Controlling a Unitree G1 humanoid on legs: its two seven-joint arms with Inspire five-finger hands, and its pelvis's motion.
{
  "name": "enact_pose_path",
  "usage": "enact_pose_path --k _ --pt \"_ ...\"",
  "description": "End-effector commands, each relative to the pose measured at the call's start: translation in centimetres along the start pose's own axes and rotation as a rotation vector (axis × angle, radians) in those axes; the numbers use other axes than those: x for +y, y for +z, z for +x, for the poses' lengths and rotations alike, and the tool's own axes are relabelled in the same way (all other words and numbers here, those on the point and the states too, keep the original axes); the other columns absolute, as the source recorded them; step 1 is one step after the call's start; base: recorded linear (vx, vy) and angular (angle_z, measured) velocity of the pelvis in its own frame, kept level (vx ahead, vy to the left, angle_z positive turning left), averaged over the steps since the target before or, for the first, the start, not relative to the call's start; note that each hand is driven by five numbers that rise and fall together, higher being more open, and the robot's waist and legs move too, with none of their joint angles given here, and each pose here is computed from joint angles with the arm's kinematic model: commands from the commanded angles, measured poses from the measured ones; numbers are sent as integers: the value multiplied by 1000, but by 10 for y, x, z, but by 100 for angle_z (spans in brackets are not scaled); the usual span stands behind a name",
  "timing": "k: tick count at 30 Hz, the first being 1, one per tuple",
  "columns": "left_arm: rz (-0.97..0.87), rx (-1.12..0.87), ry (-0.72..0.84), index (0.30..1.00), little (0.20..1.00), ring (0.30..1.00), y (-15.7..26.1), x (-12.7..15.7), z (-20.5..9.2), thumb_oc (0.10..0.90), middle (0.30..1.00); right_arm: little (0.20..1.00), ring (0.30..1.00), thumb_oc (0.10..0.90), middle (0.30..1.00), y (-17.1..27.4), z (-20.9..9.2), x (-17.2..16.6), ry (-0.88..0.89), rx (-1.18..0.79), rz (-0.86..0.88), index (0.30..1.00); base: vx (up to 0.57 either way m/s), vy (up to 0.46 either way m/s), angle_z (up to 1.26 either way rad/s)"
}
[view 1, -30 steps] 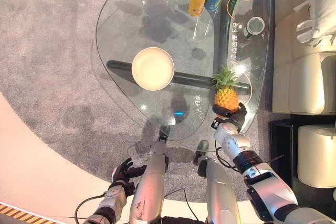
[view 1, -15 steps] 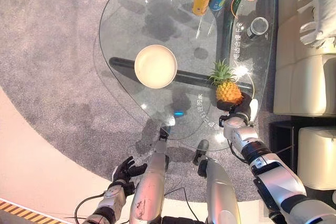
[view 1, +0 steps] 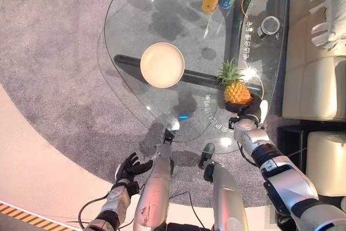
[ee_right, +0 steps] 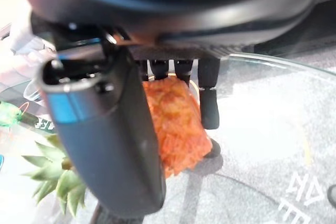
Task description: Pick up the fruit to the plate
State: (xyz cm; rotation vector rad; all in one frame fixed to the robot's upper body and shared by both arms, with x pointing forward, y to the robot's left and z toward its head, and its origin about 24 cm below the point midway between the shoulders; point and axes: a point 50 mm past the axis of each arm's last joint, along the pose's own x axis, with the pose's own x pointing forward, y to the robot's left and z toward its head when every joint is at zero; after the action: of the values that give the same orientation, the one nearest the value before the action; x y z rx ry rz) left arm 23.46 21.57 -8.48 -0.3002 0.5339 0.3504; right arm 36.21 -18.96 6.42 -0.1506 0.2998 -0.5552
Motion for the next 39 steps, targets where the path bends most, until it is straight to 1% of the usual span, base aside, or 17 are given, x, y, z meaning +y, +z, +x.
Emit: enact_pose_path --k 1,4,7,10,11,12,13,15,18,23,27,34,39 --pt "-87 -120 77 900 900 900 23 10 2 800 900 200 300 100 300 24 -19 11 83 -167 111 300 -12 -12 -4" --pt "-179 -186 92 900 900 900 37 12 0 800 900 200 300 100 300 33 -39 15 186 -275 189 300 -4 -4 -1" --pt "-323 -229 81 900 900 900 46 17 -1 800 900 200 300 100 300 45 -58 15 296 -404 250 300 0 0 0" --pt "-432 -295 -13 900 900 900 57 12 -4 800 900 200 300 100 300 55 -73 8 395 -529 291 300 -9 2 -1" --pt "-437 -300 -23 900 900 900 58 12 -5 800 900 200 300 100 300 55 -74 7 401 -539 292 300 -4 -20 -5" --pt "-455 -319 -60 900 900 900 60 9 -7 800 900 200 300 100 300 59 -77 5 426 -567 301 300 -6 -38 -7" --pt "-485 -350 -138 900 900 900 68 -2 -10 800 900 200 300 100 300 64 -83 2 472 -616 309 300 -9 -42 -10" --pt "-490 -369 -196 900 900 900 73 -8 -13 800 900 200 300 100 300 67 -88 1 511 -658 305 300 -11 -32 -8" --pt "-492 -393 -360 900 900 900 89 -32 -24 800 900 200 300 100 300 79 -103 -2 622 -765 273 300 -4 -34 -6" --pt "-466 -381 -552 900 900 900 105 -61 -40 800 900 200 300 100 300 90 -117 0 730 -866 221 300 1 -33 0" --pt "-392 -369 -624 900 900 900 114 -80 -50 800 900 200 300 100 300 97 -127 4 799 -920 183 300 4 -24 2" --pt "-332 -346 -705 900 900 900 116 -96 -61 800 900 200 300 100 300 95 -140 13 944 -948 123 300 0 0 0" --pt "-328 -345 -768 900 900 900 121 -105 -66 800 900 200 300 100 300 89 -150 23 1104 -963 -14 300 5 6 2"
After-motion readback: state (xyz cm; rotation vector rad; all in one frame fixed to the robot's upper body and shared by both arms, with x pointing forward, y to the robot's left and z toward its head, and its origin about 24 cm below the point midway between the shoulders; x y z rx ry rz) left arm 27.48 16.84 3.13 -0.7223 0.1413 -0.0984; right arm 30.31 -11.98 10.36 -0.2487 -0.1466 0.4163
